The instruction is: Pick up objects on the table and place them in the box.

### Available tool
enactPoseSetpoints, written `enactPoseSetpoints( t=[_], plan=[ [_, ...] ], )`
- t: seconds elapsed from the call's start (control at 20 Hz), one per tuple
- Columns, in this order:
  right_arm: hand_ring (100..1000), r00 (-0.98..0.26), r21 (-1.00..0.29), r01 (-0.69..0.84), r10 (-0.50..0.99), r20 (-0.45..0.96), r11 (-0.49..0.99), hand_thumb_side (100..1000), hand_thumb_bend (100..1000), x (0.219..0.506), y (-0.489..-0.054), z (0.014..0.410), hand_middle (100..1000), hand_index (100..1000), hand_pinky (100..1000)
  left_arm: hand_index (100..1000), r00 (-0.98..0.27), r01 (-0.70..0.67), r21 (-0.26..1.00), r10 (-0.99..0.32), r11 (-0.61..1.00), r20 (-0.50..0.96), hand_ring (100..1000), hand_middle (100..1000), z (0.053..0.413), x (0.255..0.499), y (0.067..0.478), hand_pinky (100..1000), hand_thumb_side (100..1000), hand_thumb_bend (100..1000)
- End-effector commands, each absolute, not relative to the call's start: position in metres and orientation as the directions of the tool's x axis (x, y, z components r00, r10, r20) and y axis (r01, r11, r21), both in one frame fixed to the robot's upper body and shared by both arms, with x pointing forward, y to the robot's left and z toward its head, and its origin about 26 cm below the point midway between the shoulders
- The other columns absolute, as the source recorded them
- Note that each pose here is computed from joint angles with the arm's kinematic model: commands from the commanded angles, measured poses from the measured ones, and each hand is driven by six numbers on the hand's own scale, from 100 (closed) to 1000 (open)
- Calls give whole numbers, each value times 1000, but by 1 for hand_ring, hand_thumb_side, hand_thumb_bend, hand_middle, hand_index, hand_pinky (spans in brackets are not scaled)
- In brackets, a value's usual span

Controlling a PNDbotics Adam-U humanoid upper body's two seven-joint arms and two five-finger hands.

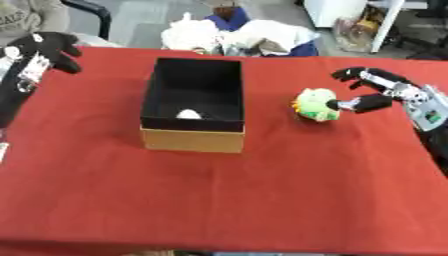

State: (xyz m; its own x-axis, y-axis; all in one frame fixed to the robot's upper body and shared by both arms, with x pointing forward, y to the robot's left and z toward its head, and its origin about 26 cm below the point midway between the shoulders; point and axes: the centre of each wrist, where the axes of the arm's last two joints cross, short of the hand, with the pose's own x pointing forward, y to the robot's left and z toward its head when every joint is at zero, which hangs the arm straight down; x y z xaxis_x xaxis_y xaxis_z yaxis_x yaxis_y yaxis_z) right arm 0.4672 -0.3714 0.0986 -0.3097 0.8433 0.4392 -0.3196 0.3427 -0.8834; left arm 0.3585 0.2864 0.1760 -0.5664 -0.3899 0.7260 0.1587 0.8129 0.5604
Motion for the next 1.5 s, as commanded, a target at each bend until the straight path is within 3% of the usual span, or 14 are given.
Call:
enactPoseSetpoints(
  t=[0.05,0.55,0.75,0.95,1.1,1.15,1.2,1.5],
  plan=[
    [938,-308,-914,-265,872,381,306,537,480,473,-369,110,908,944,844,782,-587,146,567,-390,811,709,592,620,185,358,288,656,859,247],
    [888,-201,-950,-208,941,273,231,535,511,472,-355,83,875,923,804,783,-582,157,558,-380,815,719,592,621,182,357,286,657,865,248],
    [732,-202,-968,-169,954,221,188,483,520,470,-355,76,702,817,691,783,-583,160,558,-378,815,719,592,621,182,357,285,657,864,247],
    [483,-227,-984,-94,959,168,150,291,512,471,-355,80,399,531,560,783,-580,159,557,-379,815,721,592,621,181,357,286,657,865,247],
    [483,-241,-991,-43,961,133,126,291,512,471,-355,81,399,531,560,783,-578,159,555,-379,816,722,592,621,181,357,286,657,865,247],
    [374,-243,-993,-31,962,122,118,157,465,471,-355,81,268,388,515,784,-578,159,555,-379,816,723,593,622,181,357,286,658,866,246],
    [360,-257,-994,4,960,109,113,132,460,474,-354,89,250,371,511,785,-576,161,556,-380,816,724,593,623,180,357,286,658,867,246],
    [355,-378,-965,224,925,40,133,100,449,484,-351,143,239,363,512,785,-574,162,561,-385,812,723,594,624,179,356,288,661,867,245]
  ],
)
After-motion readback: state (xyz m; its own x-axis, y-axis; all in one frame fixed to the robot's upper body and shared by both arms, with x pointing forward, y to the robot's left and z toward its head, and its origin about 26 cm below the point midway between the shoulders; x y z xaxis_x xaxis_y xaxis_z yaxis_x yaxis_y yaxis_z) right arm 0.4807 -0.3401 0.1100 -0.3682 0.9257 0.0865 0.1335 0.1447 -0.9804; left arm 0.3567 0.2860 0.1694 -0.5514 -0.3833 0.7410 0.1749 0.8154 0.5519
